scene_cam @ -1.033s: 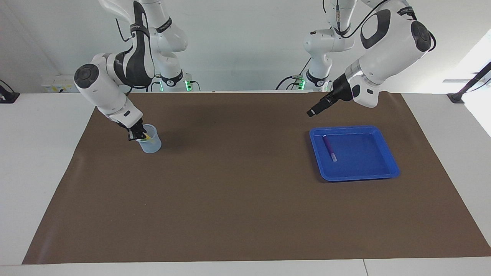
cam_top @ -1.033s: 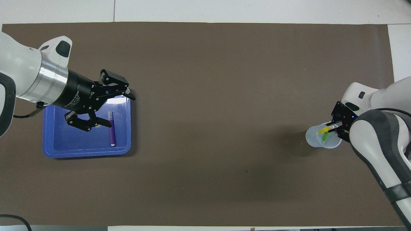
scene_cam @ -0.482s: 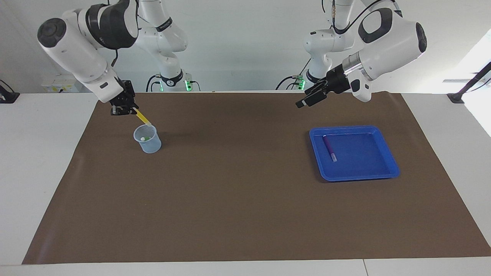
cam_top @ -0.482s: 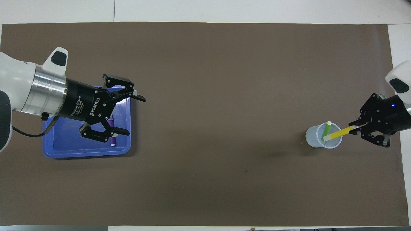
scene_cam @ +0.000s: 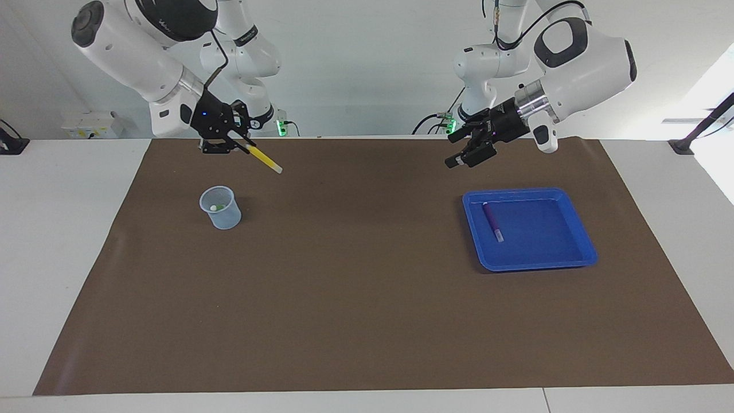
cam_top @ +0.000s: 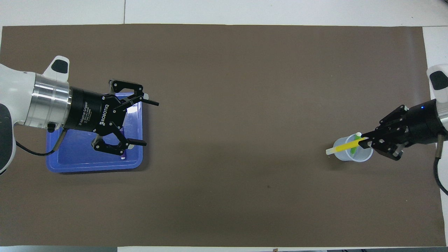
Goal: Right arm passes pens to left for tray arrangement
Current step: 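Carry the yellow highlighter toward the left gripper while the left gripper approaches, then close the left gripper on the highlighter while the right gripper releases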
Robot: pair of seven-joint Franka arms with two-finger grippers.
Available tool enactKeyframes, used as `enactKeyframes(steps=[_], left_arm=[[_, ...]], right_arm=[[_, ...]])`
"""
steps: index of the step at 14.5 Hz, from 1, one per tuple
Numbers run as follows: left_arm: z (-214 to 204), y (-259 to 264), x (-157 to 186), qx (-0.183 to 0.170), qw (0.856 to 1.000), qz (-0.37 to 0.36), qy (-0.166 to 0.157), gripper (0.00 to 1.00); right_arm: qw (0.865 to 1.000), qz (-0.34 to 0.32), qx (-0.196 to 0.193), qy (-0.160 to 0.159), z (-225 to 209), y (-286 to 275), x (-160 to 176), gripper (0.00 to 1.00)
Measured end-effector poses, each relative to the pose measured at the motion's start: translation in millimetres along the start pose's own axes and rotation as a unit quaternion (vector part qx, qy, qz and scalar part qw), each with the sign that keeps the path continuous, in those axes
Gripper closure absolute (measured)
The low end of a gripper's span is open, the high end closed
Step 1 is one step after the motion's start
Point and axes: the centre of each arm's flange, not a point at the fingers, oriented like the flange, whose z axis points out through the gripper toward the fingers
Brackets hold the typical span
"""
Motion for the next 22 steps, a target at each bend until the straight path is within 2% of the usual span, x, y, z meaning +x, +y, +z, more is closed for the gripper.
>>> enactKeyframes(steps=[2, 5, 9, 11, 13, 16, 22], left_arm=[[4, 3, -6, -0.012, 0.999, -0.044, 0.004, 0.0], [19, 5, -25, -0.017, 0.995, -0.094, 0.005, 0.0], [42, 4, -49, -0.016, 0.993, -0.119, 0.006, 0.0], [58, 5, -56, -0.039, 0.99, -0.133, 0.01, 0.0], [81, 1, -61, -0.066, 0.988, -0.14, 0.017, 0.0], [121, -14, -65, -0.086, 0.987, -0.134, 0.027, 0.0], [134, -13, -43, -0.104, 0.991, -0.08, -0.027, 0.0]], right_arm=[[0.995, 0.092, -0.002, 0.034, 19, -35, 28, 0.82], [0.972, 0.214, 0.029, 0.088, 52, -78, 55, 0.82], [0.939, 0.302, 0.045, 0.158, 89, -102, 59, 0.82], [0.925, 0.329, 0.05, 0.185, 100, -121, 63, 0.82], [0.918, 0.342, 0.056, 0.194, 104, -133, 64, 0.82], [0.913, 0.346, 0.057, 0.207, 100, -132, 65, 0.82], [0.906, 0.362, 0.074, 0.208, 115, -170, 69, 0.82]])
